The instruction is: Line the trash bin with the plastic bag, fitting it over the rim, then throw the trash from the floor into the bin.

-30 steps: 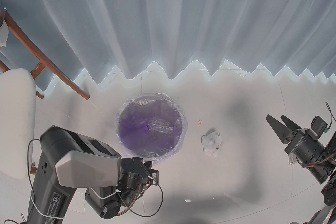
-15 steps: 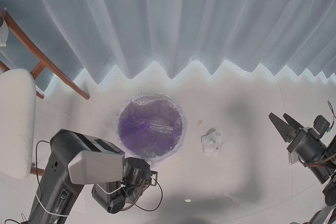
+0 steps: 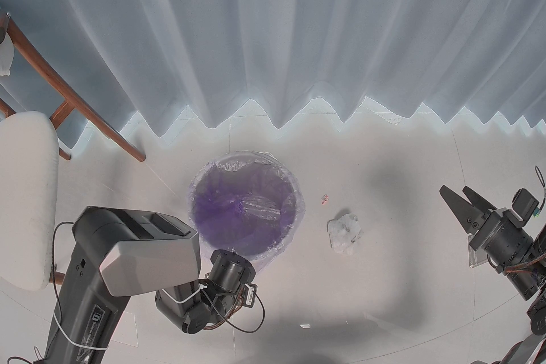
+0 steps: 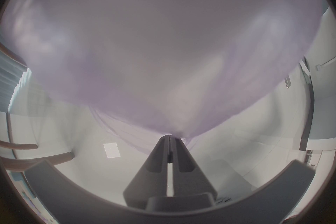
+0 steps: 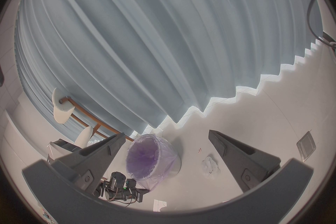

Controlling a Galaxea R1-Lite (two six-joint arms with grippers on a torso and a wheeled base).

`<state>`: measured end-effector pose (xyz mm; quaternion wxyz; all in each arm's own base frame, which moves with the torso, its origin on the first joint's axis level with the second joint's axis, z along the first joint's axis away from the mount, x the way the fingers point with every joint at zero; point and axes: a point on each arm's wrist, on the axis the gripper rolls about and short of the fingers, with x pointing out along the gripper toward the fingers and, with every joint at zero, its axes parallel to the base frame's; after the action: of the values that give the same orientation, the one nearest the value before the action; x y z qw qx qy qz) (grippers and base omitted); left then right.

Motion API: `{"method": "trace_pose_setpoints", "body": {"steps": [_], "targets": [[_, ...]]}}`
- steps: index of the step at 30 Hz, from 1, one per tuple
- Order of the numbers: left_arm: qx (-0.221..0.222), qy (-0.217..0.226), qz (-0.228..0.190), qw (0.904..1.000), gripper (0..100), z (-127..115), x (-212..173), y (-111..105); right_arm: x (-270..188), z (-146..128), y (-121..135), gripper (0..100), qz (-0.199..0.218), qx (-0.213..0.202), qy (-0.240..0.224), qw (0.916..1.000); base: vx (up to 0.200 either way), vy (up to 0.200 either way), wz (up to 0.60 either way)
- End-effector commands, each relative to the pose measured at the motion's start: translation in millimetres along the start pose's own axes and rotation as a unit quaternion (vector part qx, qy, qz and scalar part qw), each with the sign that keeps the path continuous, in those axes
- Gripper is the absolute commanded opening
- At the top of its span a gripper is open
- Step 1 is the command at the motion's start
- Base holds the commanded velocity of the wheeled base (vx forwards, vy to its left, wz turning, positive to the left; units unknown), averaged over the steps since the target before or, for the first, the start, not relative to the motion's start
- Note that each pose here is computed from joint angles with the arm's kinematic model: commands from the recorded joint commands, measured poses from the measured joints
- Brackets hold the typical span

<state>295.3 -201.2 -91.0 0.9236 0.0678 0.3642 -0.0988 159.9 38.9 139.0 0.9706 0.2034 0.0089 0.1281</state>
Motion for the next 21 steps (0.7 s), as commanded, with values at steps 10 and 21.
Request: {"method": "trace_pose_setpoints", "body": {"steps": [10, 21], "targets": [[-0.035, -0.127, -0.106, 0.9855, 0, 27.1, -51.9, -7.2, -3.6, -2.6, -0.9, 100, -0.002, 0.002, 0.008, 1.0, 0.0, 0.0, 0.0], [-0.061, -0.146, -0.18, 0.9709, 0, 5.4, -154.9, -3.5, -3.2, -3.2, -1.5, 100, -0.004, 0.003, 0.011, 0.9999, 0.0, 0.0, 0.0]]}}
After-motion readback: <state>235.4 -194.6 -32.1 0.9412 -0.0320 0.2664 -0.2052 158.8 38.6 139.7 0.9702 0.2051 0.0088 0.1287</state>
